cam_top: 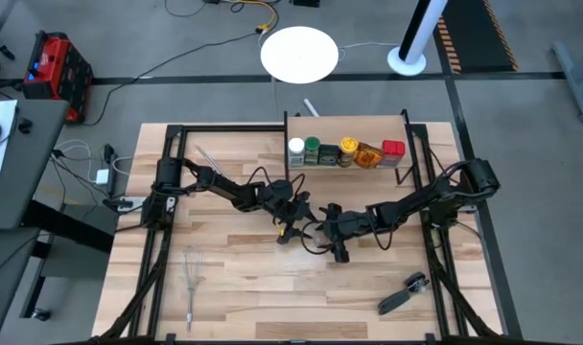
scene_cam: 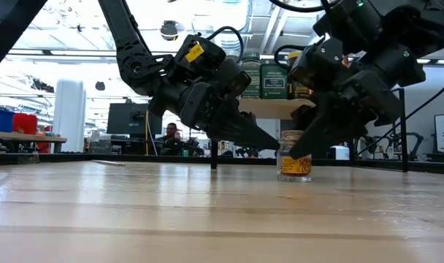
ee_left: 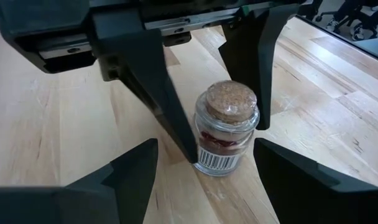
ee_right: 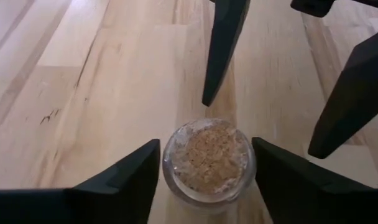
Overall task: Shelf spices
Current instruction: Put the transparent seasoning bottle on the shelf
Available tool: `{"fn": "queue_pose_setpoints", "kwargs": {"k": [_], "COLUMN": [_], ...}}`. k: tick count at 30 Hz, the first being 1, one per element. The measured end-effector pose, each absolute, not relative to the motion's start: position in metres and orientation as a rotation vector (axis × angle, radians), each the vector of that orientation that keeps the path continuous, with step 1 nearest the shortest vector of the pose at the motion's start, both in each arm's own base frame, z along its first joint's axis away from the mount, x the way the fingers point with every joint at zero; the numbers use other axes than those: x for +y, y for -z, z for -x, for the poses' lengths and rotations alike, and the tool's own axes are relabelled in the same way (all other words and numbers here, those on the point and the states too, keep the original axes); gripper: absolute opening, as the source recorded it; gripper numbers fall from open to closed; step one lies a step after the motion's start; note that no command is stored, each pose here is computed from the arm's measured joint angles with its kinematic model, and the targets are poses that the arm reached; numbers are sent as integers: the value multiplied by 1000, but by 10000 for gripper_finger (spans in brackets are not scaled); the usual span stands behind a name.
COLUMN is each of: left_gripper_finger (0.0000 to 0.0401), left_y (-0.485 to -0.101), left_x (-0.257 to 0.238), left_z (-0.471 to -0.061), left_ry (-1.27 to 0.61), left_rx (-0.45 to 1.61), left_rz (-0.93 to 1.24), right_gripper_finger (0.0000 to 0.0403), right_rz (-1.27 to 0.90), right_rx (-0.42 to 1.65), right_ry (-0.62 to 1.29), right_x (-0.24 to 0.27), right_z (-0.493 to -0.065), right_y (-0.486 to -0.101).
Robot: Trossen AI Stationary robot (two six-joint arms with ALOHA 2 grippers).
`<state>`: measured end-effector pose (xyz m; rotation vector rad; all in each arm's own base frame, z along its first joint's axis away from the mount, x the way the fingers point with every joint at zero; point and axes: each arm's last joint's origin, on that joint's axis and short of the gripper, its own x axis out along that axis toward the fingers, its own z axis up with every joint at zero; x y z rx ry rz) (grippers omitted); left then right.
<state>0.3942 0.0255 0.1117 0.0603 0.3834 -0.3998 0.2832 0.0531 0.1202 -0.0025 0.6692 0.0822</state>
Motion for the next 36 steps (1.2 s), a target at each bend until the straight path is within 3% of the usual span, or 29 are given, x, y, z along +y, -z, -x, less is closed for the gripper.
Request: {"fn": "queue_pose_setpoints", "kwargs": {"k": [7,16,21,36], "left_gripper_finger": [256,256,256,256], "left_y": [-112,-112,-113,-116], "left_x": [25,25,25,22], "left_z": [-394,-394,-395,-396], "left_ry": [399,398,396,401], "left_rx": [379,378,368,334], "left_rz": [-62,-62,-66,-77], "right_gripper_finger": [187,187,187,187], "right_rz": [-50,-136,-167,-282], "right_rx": [671,697,666,674], "right_ry": [-110,-124,-123,226], "right_x": [51,46,44,26], "right_z": [-284,-281,-267,-160], "right_y": [-121,-126,-158,-234]}}
